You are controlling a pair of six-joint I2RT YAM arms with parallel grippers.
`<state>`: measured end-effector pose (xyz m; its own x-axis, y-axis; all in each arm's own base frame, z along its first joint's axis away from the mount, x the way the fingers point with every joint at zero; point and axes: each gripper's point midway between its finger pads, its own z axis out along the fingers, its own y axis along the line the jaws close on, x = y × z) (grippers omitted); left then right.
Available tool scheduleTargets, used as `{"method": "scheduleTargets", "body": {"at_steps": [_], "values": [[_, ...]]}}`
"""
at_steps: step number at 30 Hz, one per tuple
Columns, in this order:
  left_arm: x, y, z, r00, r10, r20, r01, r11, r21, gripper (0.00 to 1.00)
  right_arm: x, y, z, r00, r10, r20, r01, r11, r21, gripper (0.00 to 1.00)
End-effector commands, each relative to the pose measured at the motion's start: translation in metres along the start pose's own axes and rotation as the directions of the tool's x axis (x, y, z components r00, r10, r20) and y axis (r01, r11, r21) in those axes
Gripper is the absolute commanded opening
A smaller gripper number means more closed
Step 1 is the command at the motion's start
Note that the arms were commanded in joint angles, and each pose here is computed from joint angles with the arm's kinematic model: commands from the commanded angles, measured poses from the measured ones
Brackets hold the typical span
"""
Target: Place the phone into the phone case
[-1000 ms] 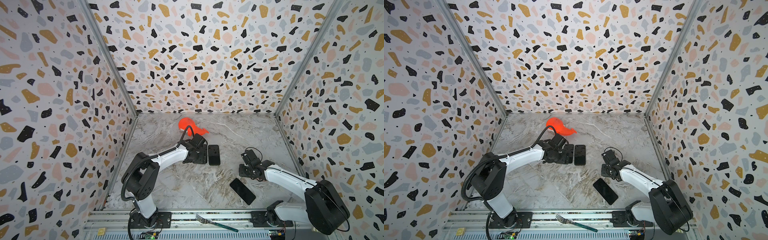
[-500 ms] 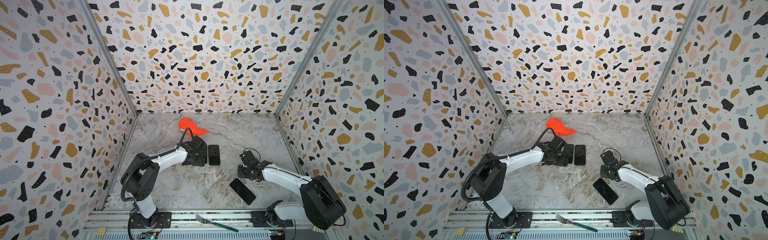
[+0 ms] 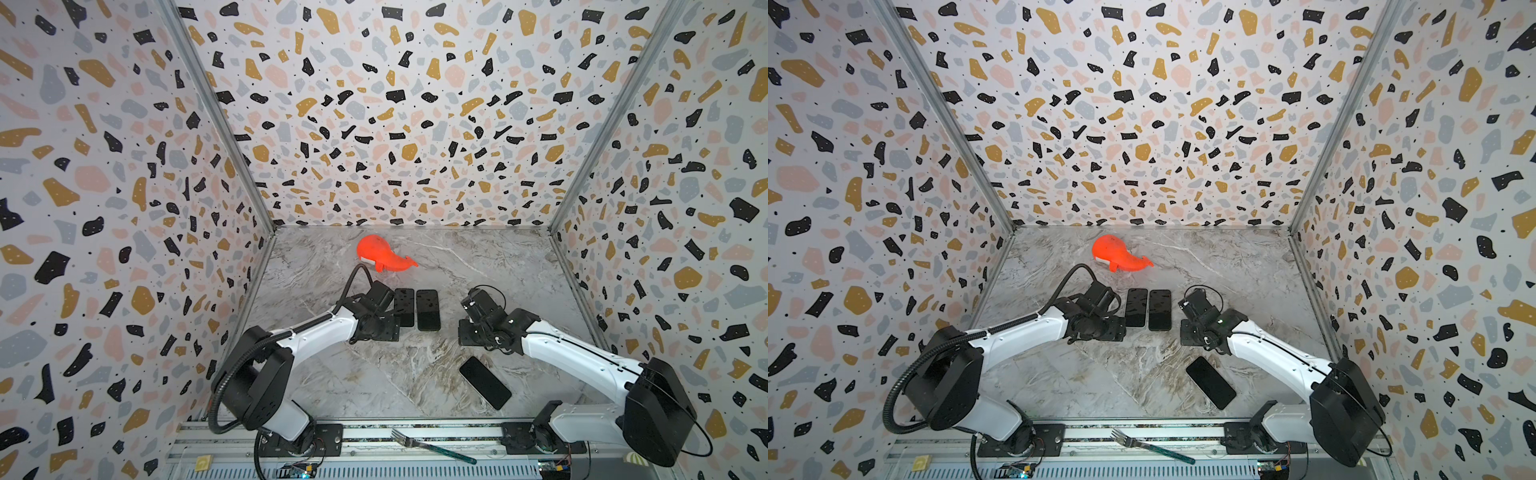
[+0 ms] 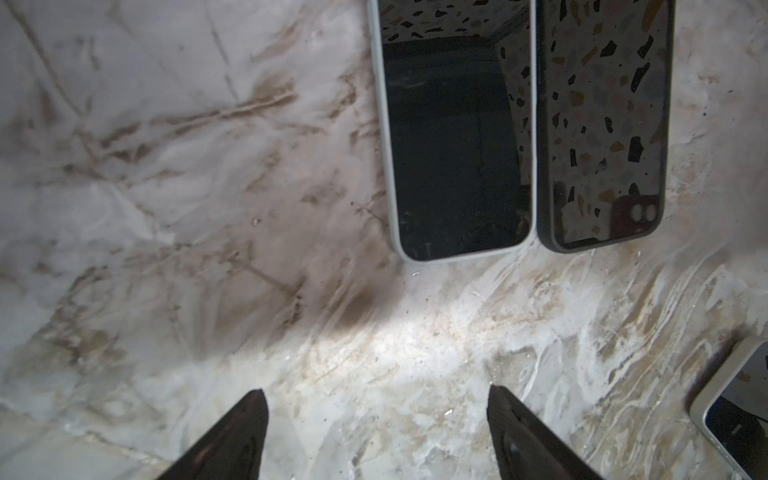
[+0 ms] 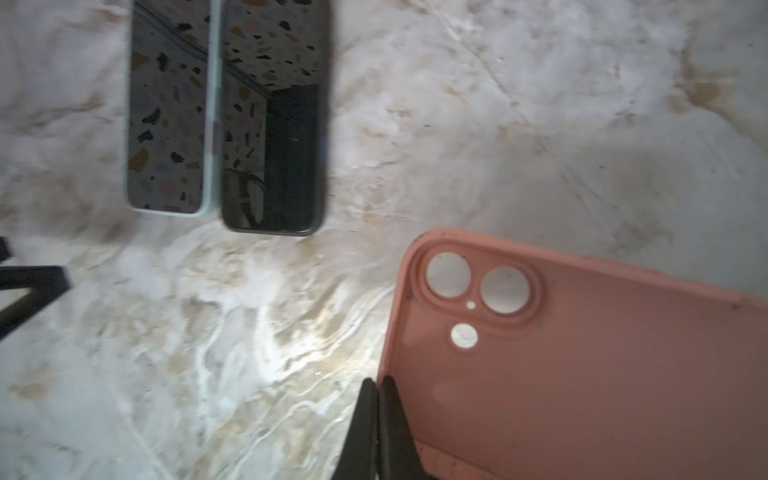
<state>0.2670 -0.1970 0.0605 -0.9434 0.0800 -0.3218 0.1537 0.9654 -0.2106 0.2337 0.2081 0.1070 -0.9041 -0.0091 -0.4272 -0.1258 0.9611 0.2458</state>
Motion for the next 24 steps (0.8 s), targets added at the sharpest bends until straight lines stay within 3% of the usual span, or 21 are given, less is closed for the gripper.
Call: {"method": "scheduleTargets", "body": {"at_steps": [1,8,16,20,24], "values": [[0.000,0.005,-0.007,1.000,0.011,0.023,-0.011,1.000,0.019,0.84,0.022,0.025,-0.007,0.995,0.072,-0.066,-0.074,0.997,-0.028,0.00],[0.008,0.004,-0.020,0.999,-0.018,0.050,0.014,0.997,0.081,0.84,0.066,0.116,0.003,0.968,0.163,-0.189,-0.207,0.949,-0.240,0.00],[0.019,0.008,-0.030,0.997,-0.031,0.071,0.024,0.995,0.101,0.84,0.091,0.167,0.030,0.933,0.227,-0.280,-0.312,0.899,-0.308,0.03],[0.021,0.010,-0.033,0.996,-0.043,0.084,0.034,0.994,0.107,0.84,0.090,0.175,0.035,0.924,0.246,-0.293,-0.343,0.871,-0.352,0.14],[0.026,0.010,-0.031,0.996,-0.050,0.072,0.042,0.992,0.117,0.84,0.079,0.172,0.031,0.950,0.160,-0.269,-0.256,0.890,-0.377,0.30]]}}
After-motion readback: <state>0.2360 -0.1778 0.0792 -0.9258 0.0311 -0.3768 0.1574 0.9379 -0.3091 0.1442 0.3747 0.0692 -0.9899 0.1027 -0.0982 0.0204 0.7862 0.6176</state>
